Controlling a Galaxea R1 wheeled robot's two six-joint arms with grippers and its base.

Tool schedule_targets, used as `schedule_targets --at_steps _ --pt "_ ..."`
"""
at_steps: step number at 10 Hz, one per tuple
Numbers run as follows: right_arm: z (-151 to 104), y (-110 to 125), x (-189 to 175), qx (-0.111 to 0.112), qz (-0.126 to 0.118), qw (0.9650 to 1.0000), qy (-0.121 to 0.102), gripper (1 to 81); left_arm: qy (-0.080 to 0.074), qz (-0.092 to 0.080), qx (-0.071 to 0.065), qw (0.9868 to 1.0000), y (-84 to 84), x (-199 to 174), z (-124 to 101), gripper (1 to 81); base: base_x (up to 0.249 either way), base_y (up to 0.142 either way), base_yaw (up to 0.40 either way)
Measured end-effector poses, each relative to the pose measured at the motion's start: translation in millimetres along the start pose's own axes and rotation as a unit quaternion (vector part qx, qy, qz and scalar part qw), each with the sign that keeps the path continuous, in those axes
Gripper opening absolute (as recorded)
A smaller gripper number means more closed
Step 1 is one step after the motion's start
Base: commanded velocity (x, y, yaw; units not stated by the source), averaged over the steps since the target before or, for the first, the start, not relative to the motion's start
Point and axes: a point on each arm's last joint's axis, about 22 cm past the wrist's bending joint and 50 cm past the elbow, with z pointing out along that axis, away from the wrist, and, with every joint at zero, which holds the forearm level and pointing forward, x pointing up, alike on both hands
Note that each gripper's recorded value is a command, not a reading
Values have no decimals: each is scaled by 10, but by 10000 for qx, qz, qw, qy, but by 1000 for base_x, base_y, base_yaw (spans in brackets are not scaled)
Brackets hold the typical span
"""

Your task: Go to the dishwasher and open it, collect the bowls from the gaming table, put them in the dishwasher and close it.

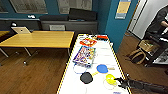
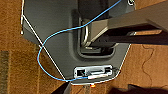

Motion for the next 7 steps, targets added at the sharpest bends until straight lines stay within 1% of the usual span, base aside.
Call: schedule_targets --at_steps 2,4,7 --pt "66 -9 -93 33 16 10000 -48 811 2 -3 0 10000 0 3 1 811 0 0 0" --pt "144 -138 -162 181 2 9998 -60 811 -3 -4 1 10000 0 -1 0 811 0 0 0" --pt "246 -207 -220 215 -4 9997 -78 811 -3 -45 3 10000 -4 -1 -1 811 0 0 0"
